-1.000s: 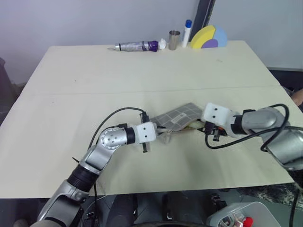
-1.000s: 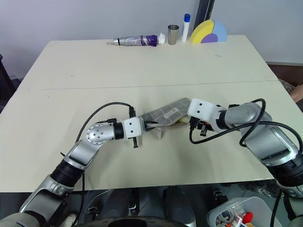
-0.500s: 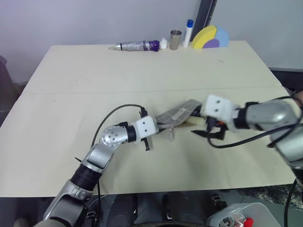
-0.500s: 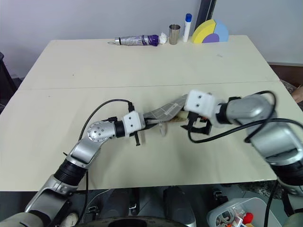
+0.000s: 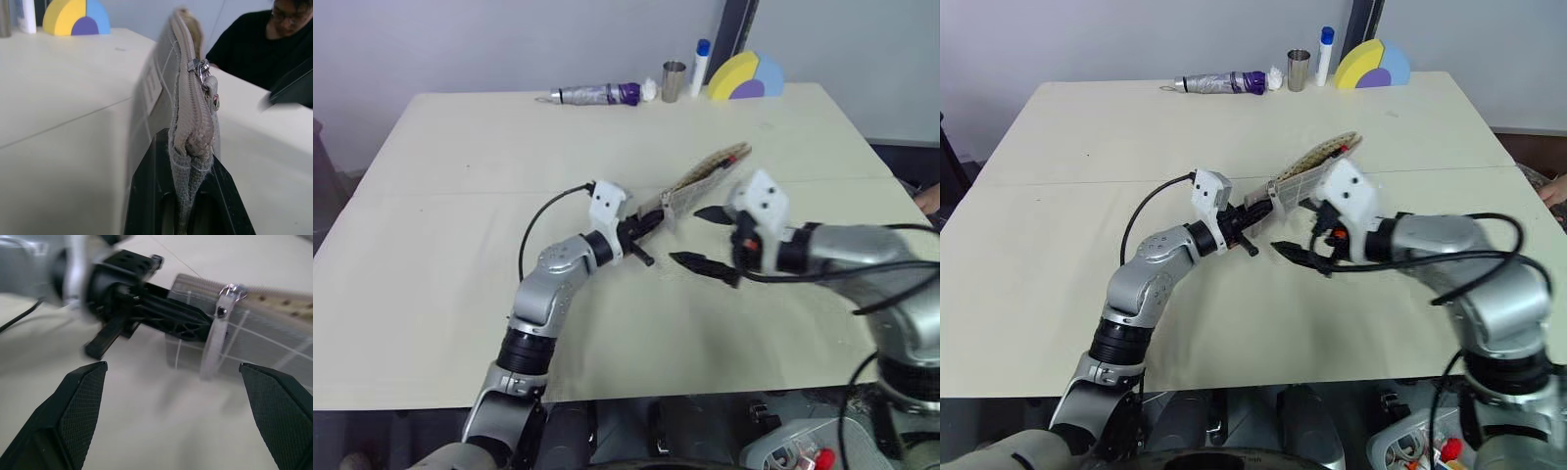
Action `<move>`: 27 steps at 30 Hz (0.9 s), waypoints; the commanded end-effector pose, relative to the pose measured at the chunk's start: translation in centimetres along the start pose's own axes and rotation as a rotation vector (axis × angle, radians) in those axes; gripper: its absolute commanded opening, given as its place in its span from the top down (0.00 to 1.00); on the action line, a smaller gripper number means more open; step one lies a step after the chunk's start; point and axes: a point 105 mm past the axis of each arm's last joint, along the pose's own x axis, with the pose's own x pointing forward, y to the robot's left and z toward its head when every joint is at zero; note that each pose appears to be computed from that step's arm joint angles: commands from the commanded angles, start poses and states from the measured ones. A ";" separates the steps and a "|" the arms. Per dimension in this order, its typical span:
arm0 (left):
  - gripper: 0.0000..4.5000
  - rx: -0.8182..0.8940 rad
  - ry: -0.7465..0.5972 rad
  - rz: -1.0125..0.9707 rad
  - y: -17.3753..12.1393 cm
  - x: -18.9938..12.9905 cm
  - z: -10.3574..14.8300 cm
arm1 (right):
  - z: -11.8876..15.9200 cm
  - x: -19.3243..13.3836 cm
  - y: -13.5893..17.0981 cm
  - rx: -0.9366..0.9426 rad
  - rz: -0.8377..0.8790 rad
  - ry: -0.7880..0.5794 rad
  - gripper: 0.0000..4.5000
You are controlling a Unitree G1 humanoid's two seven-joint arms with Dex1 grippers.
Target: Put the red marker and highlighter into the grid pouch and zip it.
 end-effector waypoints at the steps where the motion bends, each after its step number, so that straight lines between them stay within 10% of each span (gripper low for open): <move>1: 1.00 -0.002 -0.077 -0.041 -1.2 0.2 2.3 | 0.6 1.6 -0.8 0.042 -0.079 -0.044 0.00; 5: 1.00 -0.001 -0.074 -0.044 -1.4 0.2 2.2 | 0.7 2.7 -0.7 0.067 -0.088 -0.053 0.12; 13: 1.00 0.014 -0.071 -0.024 -1.0 -0.3 2.1 | 0.7 2.3 -2.0 0.060 -0.137 -0.045 0.98; 27: 1.00 0.291 0.083 -0.075 0.8 -3.3 -0.7 | 3.2 -7.7 -14.2 -0.164 -0.678 0.067 0.99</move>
